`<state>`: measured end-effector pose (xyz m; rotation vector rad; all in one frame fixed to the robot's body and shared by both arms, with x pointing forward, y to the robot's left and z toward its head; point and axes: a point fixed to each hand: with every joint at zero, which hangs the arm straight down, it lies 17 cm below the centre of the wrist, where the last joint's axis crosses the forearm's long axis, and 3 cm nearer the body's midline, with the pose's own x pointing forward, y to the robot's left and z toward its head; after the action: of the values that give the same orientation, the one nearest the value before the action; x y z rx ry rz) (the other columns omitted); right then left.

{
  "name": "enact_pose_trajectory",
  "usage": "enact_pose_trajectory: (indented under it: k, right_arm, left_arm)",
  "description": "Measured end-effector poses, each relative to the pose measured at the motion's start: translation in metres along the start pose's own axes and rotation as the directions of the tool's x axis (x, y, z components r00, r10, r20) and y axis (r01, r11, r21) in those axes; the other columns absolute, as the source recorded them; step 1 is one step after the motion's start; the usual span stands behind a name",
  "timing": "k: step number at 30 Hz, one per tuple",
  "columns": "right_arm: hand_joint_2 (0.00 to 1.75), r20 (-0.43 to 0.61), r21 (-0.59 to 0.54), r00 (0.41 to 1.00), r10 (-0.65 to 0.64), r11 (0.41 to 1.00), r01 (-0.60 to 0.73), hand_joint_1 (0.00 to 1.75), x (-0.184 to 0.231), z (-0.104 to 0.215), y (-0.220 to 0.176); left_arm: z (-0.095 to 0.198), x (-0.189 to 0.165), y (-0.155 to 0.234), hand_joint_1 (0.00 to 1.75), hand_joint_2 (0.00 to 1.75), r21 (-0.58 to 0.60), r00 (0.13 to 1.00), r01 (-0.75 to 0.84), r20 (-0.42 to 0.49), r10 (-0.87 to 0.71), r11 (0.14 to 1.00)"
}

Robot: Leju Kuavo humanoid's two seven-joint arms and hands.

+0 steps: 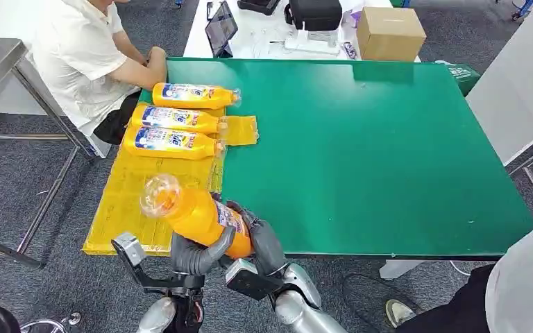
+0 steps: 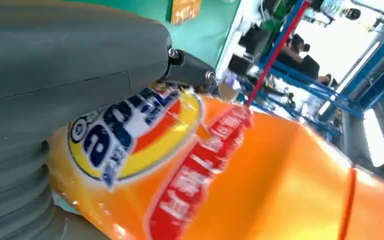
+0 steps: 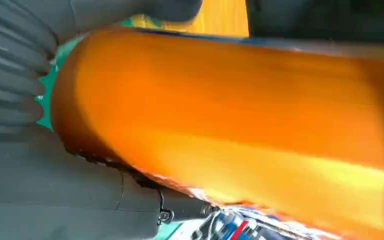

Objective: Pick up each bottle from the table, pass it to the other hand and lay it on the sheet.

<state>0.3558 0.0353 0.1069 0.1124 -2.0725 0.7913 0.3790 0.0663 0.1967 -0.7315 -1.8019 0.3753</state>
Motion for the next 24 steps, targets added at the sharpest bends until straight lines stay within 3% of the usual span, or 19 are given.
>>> enact_pose_trajectory:
  k: [6,13,16,19,21,24]
  right_arm:
    - [0.0,-0.019,0.029,0.997,-0.078,0.997,0.078,0.0,-0.003,0.008,0.006]
    - [0.0,0.002,-0.014,0.986,-0.165,0.986,0.165,0.0,0.013,0.008,0.0]
    - [0.0,0.029,-0.097,0.976,-0.216,0.971,0.218,0.0,0.029,0.007,-0.012]
    - [0.0,0.072,-0.281,0.983,-0.171,0.942,0.184,0.0,0.049,0.006,-0.052]
    - [0.0,0.109,-0.464,0.987,-0.122,0.871,0.159,0.0,0.069,0.007,-0.1]
    - [0.0,0.19,-0.583,0.98,-0.053,0.797,0.156,0.0,0.102,0.008,-0.15]
  left_arm:
    - [0.005,0.007,0.003,1.75,1.75,-0.052,0.985,-0.172,-0.031,0.17,0.984]
    - [0.001,0.02,0.006,1.75,1.75,-0.066,0.985,-0.174,-0.009,0.174,0.982]
    - [-0.006,0.021,0.018,1.75,1.75,0.011,0.999,-0.028,0.019,0.028,1.0]
    - [-0.011,0.031,0.046,1.75,1.75,0.134,0.98,0.173,0.071,-0.183,0.976]
    - [-0.012,0.056,0.058,1.75,1.75,0.222,0.884,0.395,0.172,-0.435,0.891]
    - [-0.014,0.094,0.063,1.75,1.75,0.358,0.611,0.651,0.275,-0.742,0.669]
